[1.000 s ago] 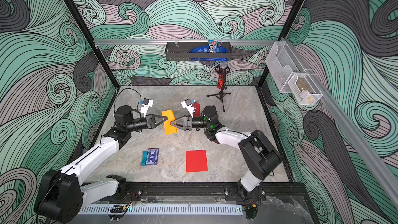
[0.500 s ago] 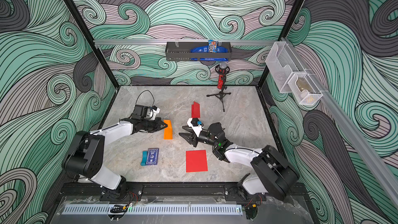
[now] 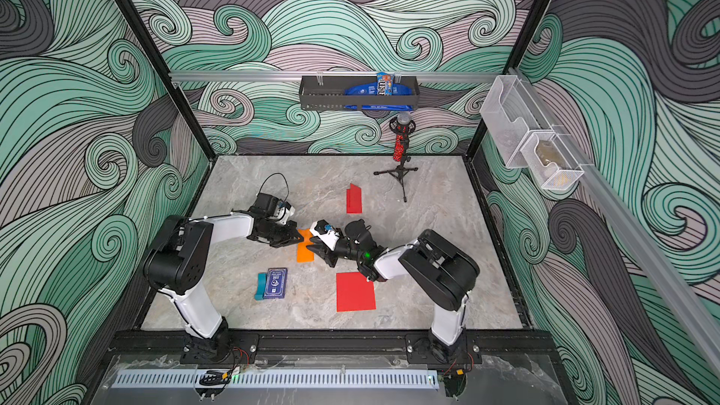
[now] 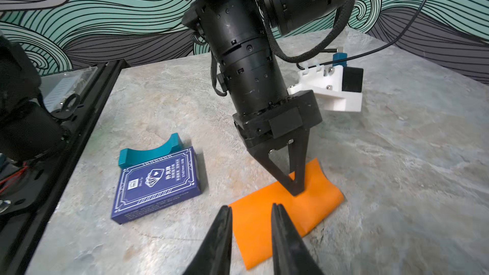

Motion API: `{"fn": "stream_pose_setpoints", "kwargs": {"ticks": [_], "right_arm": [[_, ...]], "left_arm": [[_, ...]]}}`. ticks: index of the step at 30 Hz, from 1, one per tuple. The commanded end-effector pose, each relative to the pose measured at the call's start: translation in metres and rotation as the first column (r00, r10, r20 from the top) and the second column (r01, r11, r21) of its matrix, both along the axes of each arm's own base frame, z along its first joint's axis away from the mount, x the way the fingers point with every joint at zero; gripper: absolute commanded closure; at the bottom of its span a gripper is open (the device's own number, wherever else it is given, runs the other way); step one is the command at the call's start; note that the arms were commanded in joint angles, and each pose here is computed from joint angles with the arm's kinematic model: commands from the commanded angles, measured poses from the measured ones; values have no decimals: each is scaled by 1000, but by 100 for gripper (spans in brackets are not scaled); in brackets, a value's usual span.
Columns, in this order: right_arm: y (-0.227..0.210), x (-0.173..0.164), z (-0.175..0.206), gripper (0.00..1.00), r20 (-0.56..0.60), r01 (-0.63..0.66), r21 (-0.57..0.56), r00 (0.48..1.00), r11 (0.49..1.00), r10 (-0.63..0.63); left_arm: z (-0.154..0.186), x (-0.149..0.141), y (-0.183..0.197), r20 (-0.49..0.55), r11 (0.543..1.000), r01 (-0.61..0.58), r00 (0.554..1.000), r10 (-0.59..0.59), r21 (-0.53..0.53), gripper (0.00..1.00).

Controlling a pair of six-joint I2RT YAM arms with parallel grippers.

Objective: Fold the square paper along the opposite sides
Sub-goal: Smooth out the paper at the center of the board.

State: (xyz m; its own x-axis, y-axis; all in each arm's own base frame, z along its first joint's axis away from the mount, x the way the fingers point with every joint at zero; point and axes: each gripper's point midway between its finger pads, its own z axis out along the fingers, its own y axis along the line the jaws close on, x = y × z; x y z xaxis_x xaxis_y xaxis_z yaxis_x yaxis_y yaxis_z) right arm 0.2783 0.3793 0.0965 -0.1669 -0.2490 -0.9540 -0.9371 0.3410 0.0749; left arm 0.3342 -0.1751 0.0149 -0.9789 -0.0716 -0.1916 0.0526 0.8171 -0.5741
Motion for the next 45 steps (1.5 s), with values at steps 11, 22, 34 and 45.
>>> {"fn": "stream_pose_setpoints", "kwargs": {"ticks": [11, 22, 34, 45], "right_arm": [[9, 22, -87, 100, -124, 36, -197, 990, 980, -61], [-19, -17, -140, 100, -188, -12, -374, 980, 927, -63], [-37, -53, -137, 100, -183, -35, -429, 982, 903, -49], [-18, -1, -40, 100, -117, 57, -123, 991, 991, -72]], "left_arm": [[-11, -3, 7, -34, 998, 2, 999, 0, 57, 100], [-13, -1, 8, -42, 998, -8, 999, 11, 62, 100], [-4, 1, 7, -22, 998, -14, 1000, 15, 55, 100], [-11, -23, 4, -65, 998, 15, 998, -10, 67, 100]]}}
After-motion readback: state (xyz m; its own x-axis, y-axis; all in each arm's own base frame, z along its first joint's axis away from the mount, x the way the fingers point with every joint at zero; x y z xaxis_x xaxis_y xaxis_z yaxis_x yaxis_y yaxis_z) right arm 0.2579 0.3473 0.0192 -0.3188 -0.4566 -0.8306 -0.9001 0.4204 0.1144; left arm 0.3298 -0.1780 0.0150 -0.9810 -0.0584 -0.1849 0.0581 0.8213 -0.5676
